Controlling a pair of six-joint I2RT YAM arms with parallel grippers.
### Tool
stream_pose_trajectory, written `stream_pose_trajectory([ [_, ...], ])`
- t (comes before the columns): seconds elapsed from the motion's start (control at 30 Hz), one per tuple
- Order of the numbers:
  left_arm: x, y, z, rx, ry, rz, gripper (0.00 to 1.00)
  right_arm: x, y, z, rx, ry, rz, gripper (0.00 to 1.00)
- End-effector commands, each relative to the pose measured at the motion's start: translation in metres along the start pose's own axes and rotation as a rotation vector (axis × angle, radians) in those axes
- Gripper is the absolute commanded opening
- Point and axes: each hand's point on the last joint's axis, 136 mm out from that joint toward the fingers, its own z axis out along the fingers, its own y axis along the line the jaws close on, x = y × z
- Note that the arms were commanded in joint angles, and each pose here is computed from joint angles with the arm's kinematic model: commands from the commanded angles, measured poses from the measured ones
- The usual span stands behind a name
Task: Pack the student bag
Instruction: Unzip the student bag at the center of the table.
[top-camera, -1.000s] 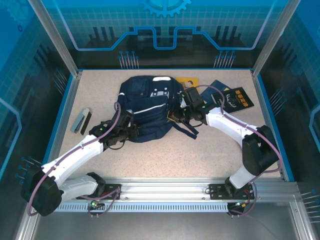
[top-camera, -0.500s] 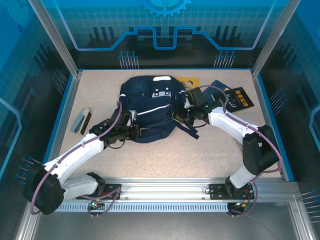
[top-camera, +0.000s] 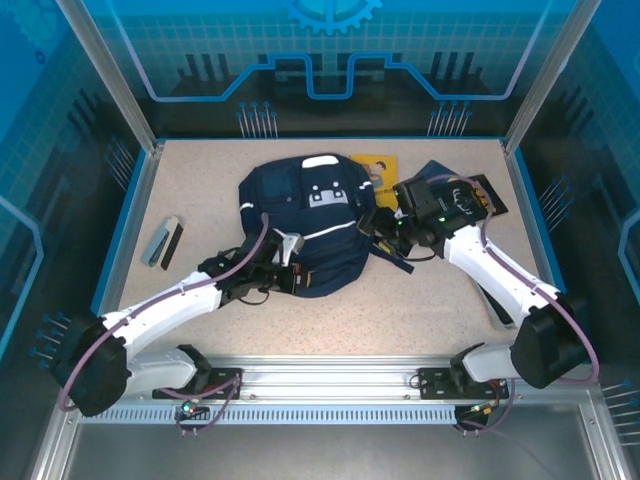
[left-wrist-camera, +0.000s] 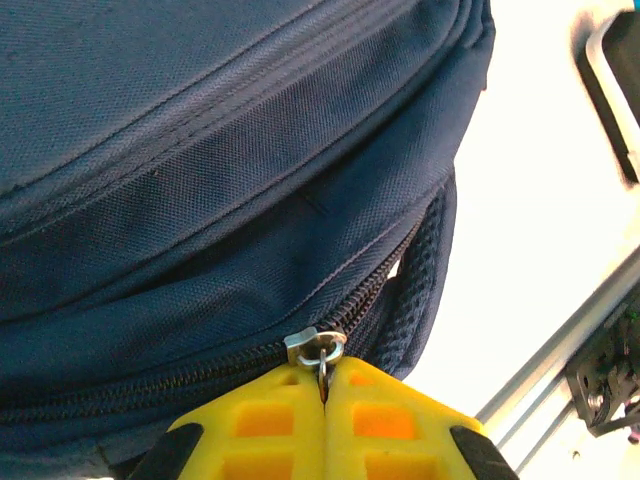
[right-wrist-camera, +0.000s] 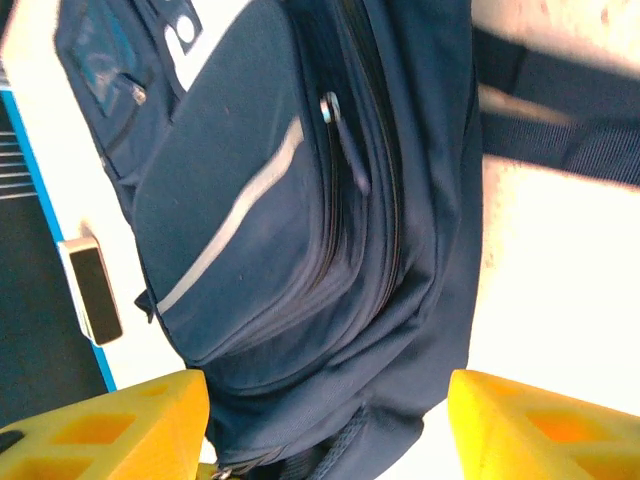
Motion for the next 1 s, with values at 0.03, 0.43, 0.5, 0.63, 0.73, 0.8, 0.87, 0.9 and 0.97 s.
stream_pose_trajectory([
  [0.03, -0.016, -0.035, 0.004, 0.118, -0.027, 0.027, 0.0, 0.037, -0.005, 0.018, 0.087, 0.132, 0.143, 0.6],
  [0.43, -0.008, -0.028, 0.013, 0.058, 0.037, 0.023, 0.0, 0.058, -0.016, 0.066, 0.184, 0.168, 0.227, 0.48],
  [0.5, -0.007, -0.025, 0.012, 0.038, 0.044, 0.02, 0.0, 0.056, -0.02, 0.071, 0.208, 0.162, 0.222, 0.47],
  [0.63, -0.004, -0.016, 0.007, -0.028, 0.068, 0.034, 0.0, 0.045, -0.025, 0.076, 0.248, 0.121, 0.184, 0.18],
  [0.73, -0.003, 0.0, -0.004, -0.148, 0.101, 0.063, 0.0, 0.034, -0.038, 0.073, 0.323, 0.068, 0.149, 0.04],
  [0.8, 0.0, 0.012, -0.013, -0.23, 0.134, 0.076, 0.0, 0.028, -0.048, 0.071, 0.35, 0.037, 0.139, 0.0],
  [0.87, 0.006, 0.023, -0.022, -0.292, 0.173, 0.079, 0.0, 0.023, -0.057, 0.069, 0.371, 0.019, 0.134, 0.0],
  [0.9, 0.009, 0.029, -0.026, -0.317, 0.188, 0.074, 0.0, 0.02, -0.061, 0.068, 0.381, 0.008, 0.129, 0.0],
  [0.97, 0.014, 0.038, -0.033, -0.352, 0.217, 0.054, 0.0, 0.017, -0.068, 0.065, 0.398, -0.006, 0.123, 0.0],
])
